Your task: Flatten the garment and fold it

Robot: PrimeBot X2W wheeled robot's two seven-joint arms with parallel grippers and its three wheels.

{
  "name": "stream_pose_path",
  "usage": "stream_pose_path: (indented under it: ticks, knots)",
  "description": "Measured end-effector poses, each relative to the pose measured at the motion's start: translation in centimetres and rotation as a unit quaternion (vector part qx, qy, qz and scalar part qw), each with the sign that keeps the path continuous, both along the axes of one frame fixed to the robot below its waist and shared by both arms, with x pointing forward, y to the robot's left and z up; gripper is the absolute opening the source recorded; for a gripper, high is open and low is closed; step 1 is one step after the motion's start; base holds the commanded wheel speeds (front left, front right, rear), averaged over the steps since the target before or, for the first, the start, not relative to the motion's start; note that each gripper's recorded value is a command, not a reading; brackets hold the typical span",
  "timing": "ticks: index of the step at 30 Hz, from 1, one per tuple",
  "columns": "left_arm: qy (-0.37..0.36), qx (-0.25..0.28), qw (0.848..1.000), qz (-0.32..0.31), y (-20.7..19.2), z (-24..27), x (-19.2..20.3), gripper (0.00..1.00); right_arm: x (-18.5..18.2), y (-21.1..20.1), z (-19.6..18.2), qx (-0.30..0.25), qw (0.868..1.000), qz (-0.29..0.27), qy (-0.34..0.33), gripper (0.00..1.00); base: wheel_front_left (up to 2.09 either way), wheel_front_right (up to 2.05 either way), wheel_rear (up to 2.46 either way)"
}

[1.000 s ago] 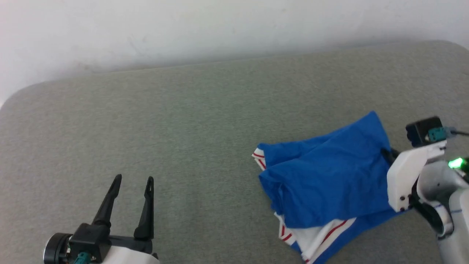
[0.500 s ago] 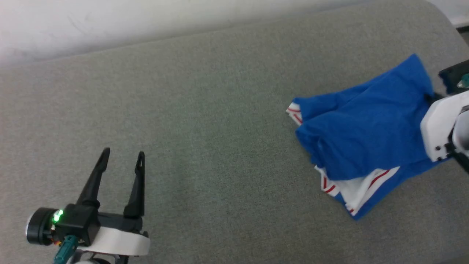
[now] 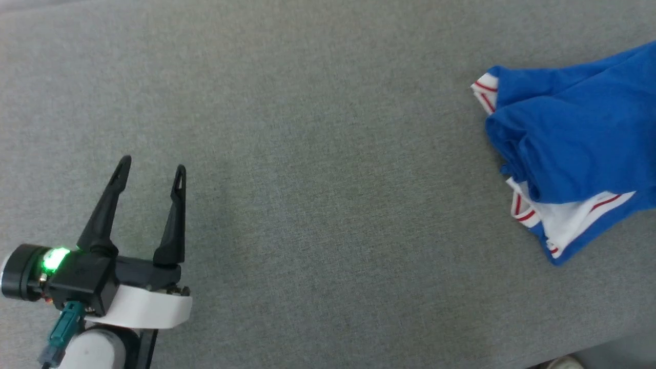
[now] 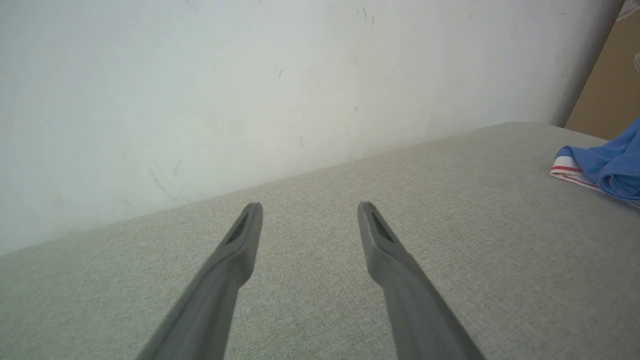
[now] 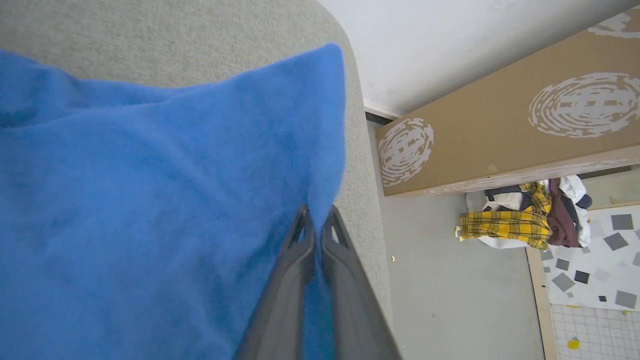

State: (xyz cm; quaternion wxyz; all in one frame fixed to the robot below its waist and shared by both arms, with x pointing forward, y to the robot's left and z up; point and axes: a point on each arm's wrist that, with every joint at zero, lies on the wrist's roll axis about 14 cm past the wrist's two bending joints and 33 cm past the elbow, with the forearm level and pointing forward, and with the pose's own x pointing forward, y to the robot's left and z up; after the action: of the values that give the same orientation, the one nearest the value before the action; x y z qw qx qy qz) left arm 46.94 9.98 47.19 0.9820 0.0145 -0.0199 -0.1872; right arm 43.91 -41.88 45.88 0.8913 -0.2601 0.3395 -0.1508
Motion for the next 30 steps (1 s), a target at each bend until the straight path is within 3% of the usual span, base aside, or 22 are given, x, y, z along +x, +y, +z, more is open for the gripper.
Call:
stream_pose_path:
  ticks: [12,13,14,22,30]
  knots:
    - [0.032,0.002,0.999,-0.004,0.1,-4.0,1.6,1.00,0.0,-2.1,-5.2,-0.024,0.998,-0.035,0.056,0.00,0.00,0.00,0.00]
    - [0.030,0.000,1.000,-0.004,0.2,-4.1,1.6,1.00,0.1,-2.2,-5.4,-0.025,0.997,-0.036,0.056,0.25,0.00,0.00,0.00]
    - [0.028,0.000,1.000,-0.002,0.3,-4.0,1.6,1.00,0.2,-2.2,-5.5,-0.027,0.997,-0.035,0.057,0.99,0.00,0.00,0.00]
    - [0.011,-0.007,1.000,0.008,0.5,-2.8,1.4,1.00,0.4,-2.0,-4.8,-0.029,0.998,-0.035,0.048,1.00,0.00,0.00,0.00]
    - [-0.014,-0.018,0.998,0.055,1.6,-0.2,0.5,1.00,0.3,-2.2,-0.4,-0.032,0.999,-0.025,-0.028,1.00,0.00,0.00,0.00]
